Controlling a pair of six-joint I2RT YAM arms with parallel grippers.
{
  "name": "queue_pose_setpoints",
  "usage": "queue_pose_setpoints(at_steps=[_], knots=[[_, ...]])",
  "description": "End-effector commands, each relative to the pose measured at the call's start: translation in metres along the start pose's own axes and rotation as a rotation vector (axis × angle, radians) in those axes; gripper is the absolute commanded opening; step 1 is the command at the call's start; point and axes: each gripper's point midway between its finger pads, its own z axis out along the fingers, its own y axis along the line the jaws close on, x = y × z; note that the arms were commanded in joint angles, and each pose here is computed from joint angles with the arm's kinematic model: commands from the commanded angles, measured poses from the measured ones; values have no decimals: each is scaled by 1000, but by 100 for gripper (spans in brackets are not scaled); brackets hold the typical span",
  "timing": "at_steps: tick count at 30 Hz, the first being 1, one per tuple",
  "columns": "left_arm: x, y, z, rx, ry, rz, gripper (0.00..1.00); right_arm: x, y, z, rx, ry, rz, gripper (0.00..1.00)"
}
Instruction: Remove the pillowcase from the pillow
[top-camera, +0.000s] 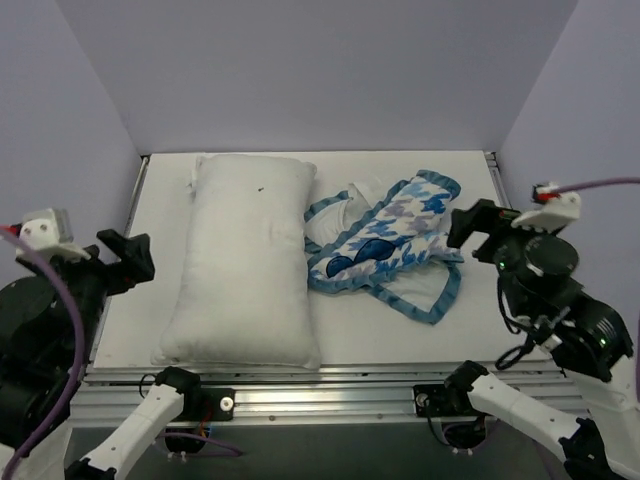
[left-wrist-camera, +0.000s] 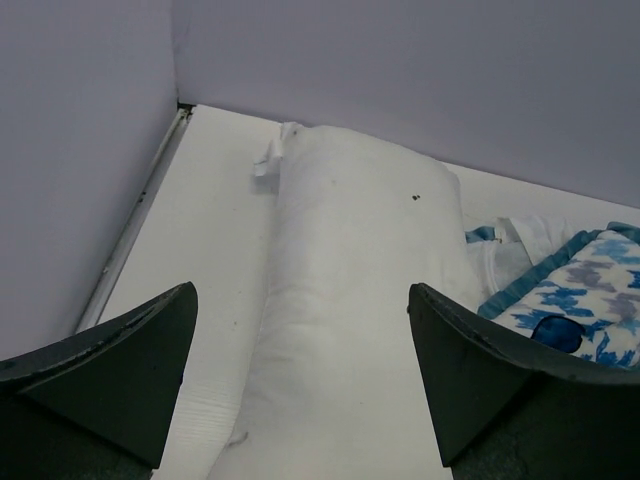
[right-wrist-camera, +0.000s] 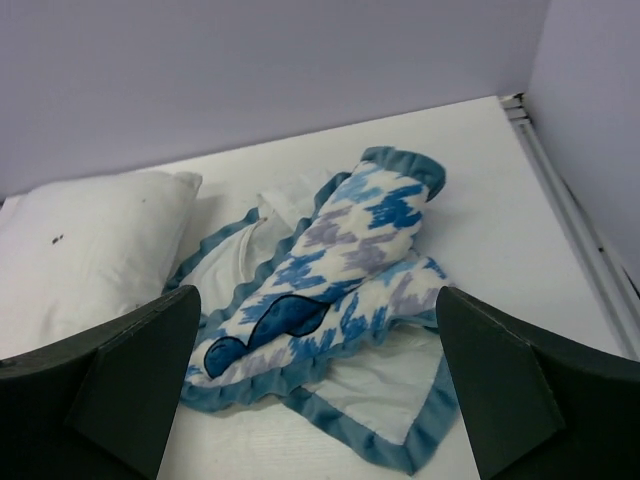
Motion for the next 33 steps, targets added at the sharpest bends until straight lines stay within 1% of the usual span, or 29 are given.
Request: queue_pose_setpoints(at_steps=[1, 3, 4, 7, 11, 14, 17, 21, 33], knots=[[13, 41, -30, -120, -11, 74, 94, -4, -55, -31, 152, -81, 38, 100], [15, 55, -49, -137, -65, 52, 94, -1, -72, -42, 188, -111, 55, 100], [23, 60, -49, -150, -61, 58, 94, 4, -83, -50, 198, -130, 65, 100], [29, 74, -64, -166, -124, 31, 94, 8, -103, -67, 213, -188, 106, 100], [50, 86, -64, -197, -146, 6, 94, 18, -114, -75, 198, -224, 133, 100], [58, 91, -69, -202, -182, -36, 94, 18, -117, -81, 184, -244, 146, 100], [70, 94, -66, -207, -172, -41, 94, 19, -120, -82, 183, -248, 144, 100], [79, 95, -62, -220, -131, -30, 94, 22, -119, -82, 181, -239, 134, 100], [83, 92, -57, -224, -97, -26, 94, 27, -110, -71, 170, -209, 96, 100]])
